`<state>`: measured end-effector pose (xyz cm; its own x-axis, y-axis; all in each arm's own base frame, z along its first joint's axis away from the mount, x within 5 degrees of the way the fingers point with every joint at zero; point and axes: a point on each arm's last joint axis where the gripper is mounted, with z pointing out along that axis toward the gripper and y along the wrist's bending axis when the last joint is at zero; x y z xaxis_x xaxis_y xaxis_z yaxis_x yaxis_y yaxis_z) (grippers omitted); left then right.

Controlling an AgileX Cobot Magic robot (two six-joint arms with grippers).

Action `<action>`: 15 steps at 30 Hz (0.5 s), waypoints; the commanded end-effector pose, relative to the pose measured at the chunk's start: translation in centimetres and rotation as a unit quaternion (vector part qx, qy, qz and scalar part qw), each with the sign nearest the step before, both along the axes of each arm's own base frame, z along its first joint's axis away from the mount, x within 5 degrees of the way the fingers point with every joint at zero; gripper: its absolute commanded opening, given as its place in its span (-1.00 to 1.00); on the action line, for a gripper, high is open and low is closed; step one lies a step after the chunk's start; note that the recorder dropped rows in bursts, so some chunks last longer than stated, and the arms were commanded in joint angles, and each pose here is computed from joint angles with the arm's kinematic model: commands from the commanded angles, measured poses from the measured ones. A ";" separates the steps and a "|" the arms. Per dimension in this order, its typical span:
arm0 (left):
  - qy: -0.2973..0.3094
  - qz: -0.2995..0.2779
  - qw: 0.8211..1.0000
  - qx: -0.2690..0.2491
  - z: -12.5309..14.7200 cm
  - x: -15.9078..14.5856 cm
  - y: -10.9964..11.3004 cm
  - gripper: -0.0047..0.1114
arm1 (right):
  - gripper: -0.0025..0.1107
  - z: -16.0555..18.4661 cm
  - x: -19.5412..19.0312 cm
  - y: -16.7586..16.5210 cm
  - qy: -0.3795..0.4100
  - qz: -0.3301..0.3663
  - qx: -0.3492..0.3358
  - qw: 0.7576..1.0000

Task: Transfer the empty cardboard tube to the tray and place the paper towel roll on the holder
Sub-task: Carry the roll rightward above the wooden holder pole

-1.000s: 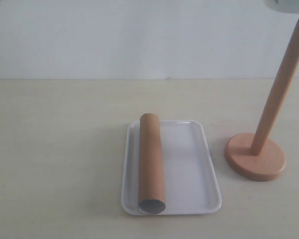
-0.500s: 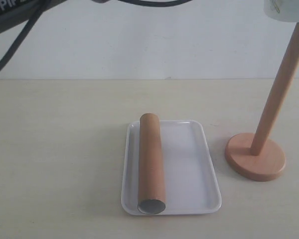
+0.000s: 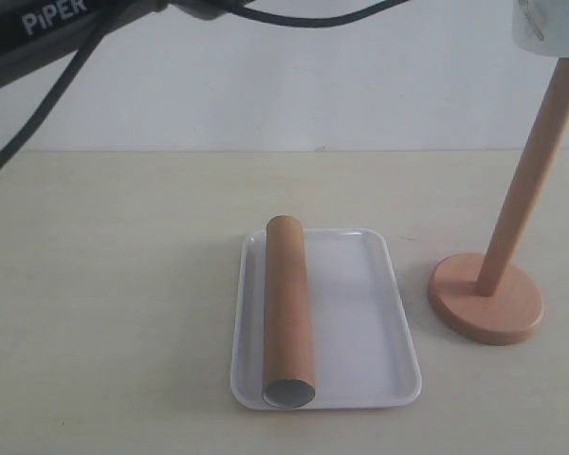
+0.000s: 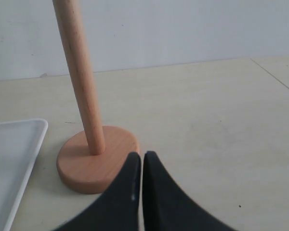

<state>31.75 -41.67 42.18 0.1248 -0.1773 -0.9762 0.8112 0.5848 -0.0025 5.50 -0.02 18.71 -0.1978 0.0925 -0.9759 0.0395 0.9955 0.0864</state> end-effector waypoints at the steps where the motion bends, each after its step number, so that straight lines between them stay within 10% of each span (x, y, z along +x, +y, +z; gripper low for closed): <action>1: 0.009 -0.003 1.000 0.002 -0.8 0.1 -0.6 -0.85 | -0.93 0.1 0.0 0.0 -0.008 0.000 -0.003 1.000; 15: 0.028 -0.001 1.000 0.007 -2.1 0.6 -1.1 -0.85 | -0.93 0.1 0.0 0.0 -0.008 0.001 -0.003 1.000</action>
<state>32.56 -42.48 39.93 0.0841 -0.1289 -0.9881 0.7948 0.6068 -0.0115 5.50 -0.02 18.71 -0.1978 0.0925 -0.9759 0.0395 0.9955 0.0864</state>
